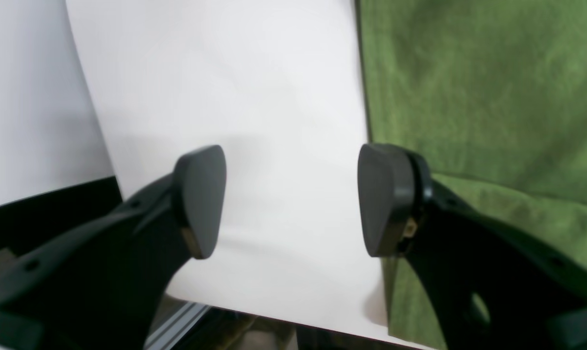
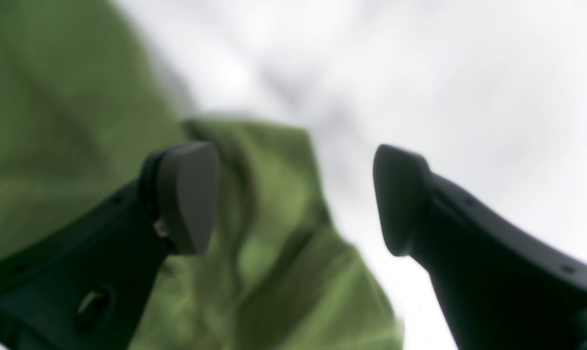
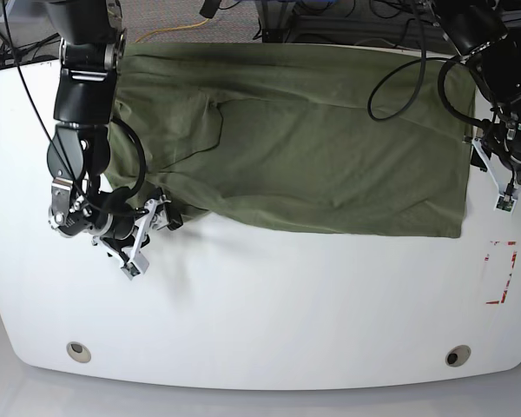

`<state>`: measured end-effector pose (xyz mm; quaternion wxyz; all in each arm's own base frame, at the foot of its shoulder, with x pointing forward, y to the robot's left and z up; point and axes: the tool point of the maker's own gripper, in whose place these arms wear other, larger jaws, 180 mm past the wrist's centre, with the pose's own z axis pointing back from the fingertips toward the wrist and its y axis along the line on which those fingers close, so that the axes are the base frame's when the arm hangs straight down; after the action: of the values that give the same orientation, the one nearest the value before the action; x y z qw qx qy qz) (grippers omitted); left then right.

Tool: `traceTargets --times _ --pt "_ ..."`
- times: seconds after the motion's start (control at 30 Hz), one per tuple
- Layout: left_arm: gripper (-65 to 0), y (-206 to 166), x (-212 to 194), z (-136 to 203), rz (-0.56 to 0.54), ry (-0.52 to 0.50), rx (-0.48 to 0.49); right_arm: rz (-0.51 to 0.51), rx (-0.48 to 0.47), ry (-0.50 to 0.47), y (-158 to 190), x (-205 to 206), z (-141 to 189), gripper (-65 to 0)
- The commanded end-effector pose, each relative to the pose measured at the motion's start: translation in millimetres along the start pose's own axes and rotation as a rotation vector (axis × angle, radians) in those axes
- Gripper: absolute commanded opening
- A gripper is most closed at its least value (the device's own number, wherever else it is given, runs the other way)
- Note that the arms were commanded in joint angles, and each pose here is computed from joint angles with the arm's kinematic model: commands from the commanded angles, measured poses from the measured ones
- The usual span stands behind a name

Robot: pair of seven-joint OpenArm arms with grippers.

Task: Fold the T-shirt properly
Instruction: 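Move the right gripper to the shirt's hem corner and pull it outward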

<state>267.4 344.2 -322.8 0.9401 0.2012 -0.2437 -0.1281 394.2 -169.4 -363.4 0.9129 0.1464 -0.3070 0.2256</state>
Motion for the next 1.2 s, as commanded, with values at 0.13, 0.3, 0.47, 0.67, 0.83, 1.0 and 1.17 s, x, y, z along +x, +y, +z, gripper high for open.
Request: traceTargets --times 0.13,0.3,0.47,0.67,0.83,1.0,1.17 --pt "-25.4 12 15 7 0.002 -0.048 0.033 -0.117 0.043 -0.052 -17 5 -16 -17.0" --pt "-25.4 12 15 6 0.002 -0.048 0.032 -0.137 0.055 -0.021 -11 -14 -21 -17.0" --pt "-25.4 12 14 6 0.002 -0.044 0.031 -0.154 0.079 -0.032 2 -23 -31 -20.6" --pt "-25.4 12 14 5 0.004 -0.043 0.028 -0.102 0.043 0.012 9 -30 -43 -49.1" --pt "-25.4 12 14 5 0.003 -0.043 0.03 -0.027 -0.005 -0.034 6 -5 -32 -65.0" --pt "-25.4 12 14 5 0.001 -0.043 0.029 0.059 -0.055 -0.135 1 42 -10 -65.0" --pt "-25.4 11 15 5 -0.001 -0.044 0.028 0.089 -0.082 -0.194 -8 77 3 -65.0"
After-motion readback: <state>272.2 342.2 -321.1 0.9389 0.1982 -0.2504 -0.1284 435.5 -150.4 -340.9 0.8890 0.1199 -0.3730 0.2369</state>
